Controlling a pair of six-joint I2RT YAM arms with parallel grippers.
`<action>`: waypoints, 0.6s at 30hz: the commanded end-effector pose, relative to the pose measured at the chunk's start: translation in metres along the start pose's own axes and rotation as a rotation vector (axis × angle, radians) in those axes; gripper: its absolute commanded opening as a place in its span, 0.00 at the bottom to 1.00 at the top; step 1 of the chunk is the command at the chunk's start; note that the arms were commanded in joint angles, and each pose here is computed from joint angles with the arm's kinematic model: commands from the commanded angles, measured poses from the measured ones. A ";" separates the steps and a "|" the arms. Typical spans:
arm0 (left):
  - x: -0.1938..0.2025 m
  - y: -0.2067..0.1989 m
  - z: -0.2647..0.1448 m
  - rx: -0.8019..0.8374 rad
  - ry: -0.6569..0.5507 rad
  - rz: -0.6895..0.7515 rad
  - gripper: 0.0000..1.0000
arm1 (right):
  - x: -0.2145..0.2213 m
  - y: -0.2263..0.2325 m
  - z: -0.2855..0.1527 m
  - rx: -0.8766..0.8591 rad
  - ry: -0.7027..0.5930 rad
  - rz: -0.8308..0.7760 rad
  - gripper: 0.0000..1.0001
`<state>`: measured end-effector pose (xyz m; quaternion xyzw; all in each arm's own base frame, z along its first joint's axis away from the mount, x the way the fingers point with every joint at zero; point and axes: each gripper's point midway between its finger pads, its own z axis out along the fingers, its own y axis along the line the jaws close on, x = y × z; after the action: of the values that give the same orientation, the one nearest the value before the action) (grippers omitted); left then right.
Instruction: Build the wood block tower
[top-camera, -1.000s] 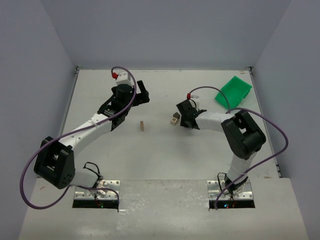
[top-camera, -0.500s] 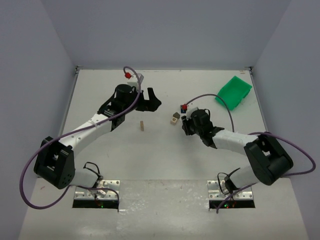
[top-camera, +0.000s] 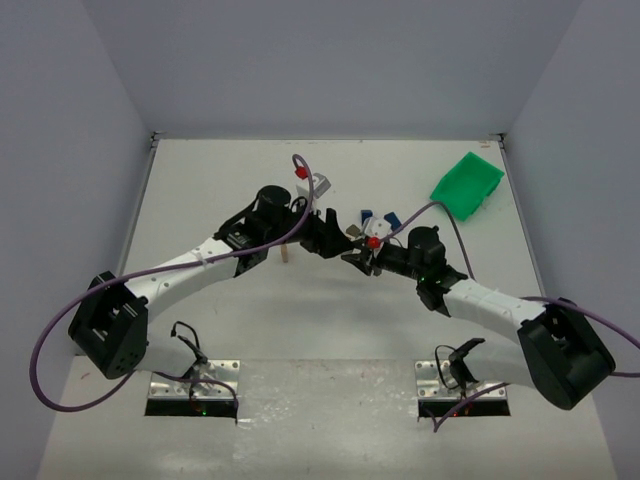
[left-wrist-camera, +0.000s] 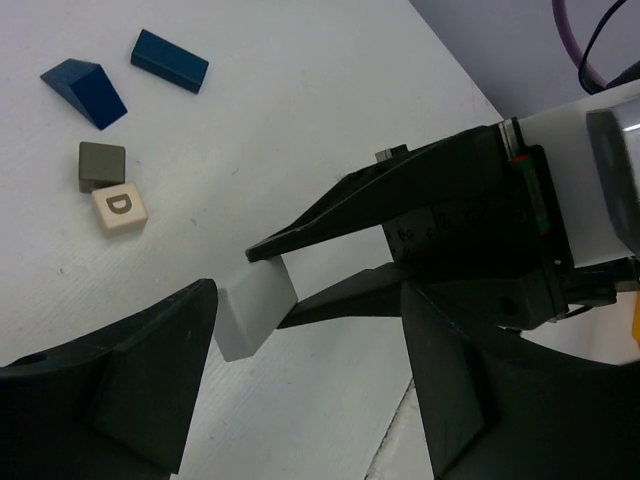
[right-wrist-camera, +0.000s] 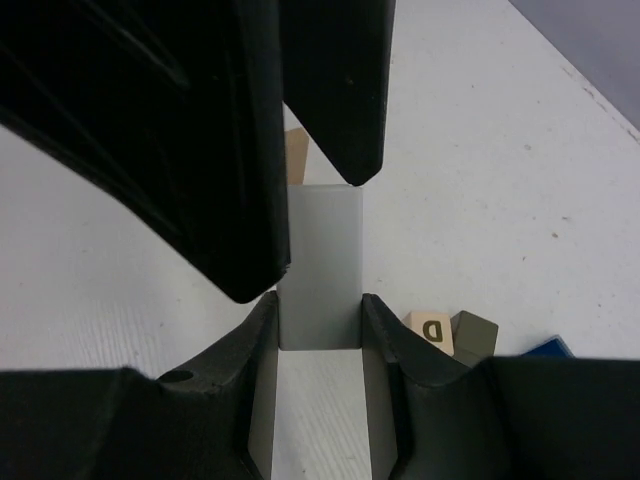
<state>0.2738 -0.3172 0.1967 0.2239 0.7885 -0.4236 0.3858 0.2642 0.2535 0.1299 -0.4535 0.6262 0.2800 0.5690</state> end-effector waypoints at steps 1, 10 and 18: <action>-0.005 -0.002 0.000 -0.004 -0.032 -0.009 0.69 | -0.048 0.003 -0.003 -0.036 -0.176 -0.130 0.05; -0.012 0.003 -0.003 -0.050 -0.061 -0.026 0.57 | -0.053 0.008 -0.015 -0.027 -0.203 -0.160 0.04; -0.011 -0.007 -0.006 -0.004 -0.055 -0.026 0.24 | -0.051 -0.003 -0.015 0.035 -0.187 -0.159 0.04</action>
<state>0.2787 -0.3127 0.1902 0.1902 0.8036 -0.4130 0.3839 0.2483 0.2532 0.1624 -0.4722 0.5600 0.2858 0.6179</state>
